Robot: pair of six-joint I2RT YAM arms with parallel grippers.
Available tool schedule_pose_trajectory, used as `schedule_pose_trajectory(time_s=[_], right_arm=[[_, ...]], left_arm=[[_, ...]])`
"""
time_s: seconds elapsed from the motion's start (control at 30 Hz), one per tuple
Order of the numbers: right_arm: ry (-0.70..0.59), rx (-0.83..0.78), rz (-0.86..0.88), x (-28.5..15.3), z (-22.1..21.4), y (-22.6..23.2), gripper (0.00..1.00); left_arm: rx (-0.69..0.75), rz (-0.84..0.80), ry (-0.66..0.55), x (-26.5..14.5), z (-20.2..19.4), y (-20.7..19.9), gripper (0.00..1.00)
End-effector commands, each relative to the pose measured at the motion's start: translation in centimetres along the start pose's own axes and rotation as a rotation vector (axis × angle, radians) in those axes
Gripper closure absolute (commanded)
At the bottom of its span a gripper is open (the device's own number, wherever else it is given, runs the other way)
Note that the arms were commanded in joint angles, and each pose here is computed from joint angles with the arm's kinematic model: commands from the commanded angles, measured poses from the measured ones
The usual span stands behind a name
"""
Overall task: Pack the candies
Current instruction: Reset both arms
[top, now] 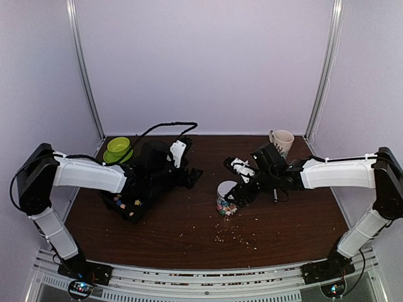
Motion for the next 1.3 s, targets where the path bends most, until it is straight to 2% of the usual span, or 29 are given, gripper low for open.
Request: schedule_pose_trajectory(time_s=[0.0,0.23,0.43,0.67,0.8,0.97,1.27], right_arm=[[-0.001,-0.004,0.053,0.9,1.6,1.9,0.15],[-0.007,-0.035,0.058,2.5,3.8,3.2,0.14],[0.012,-0.053,0.042,3.7,4.9,3.0,0.13],[0.001,-0.078,0.013,3.4,6.1,2.6,0.06],[-0.008,-0.093,-0.014,2.4,6.5,2.3,0.0],[-0.04,-0.099,-0.078,0.0,7.4,1.6,0.0],[-0.156,0.056,-0.225,-6.4,7.1,-2.1,0.0]], left_arm=[[-0.029,0.195,0.059,-3.2,0.1,2.9,0.02],[-0.116,0.285,0.016,-7.9,-0.3,5.6,0.02],[-0.103,0.363,-0.001,-11.1,-0.3,7.0,0.02],[-0.125,0.456,-0.002,-13.3,-0.5,8.8,0.02],[-0.131,0.468,-0.005,-13.8,-0.4,9.0,0.02],[-0.141,0.489,-0.029,-15.2,0.5,9.3,0.02],[-0.209,0.524,-0.069,-18.6,1.3,10.5,0.02]])
Point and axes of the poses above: each gripper's point midway between its finger pads, its own x axis out along the fingers, its own y axis along the line the jaws close on, z = x × y, the point moved 3 cm from there along -x, back along the fingers, and after that the axes turned 3 degrees about -x, right-handed, at the moved point
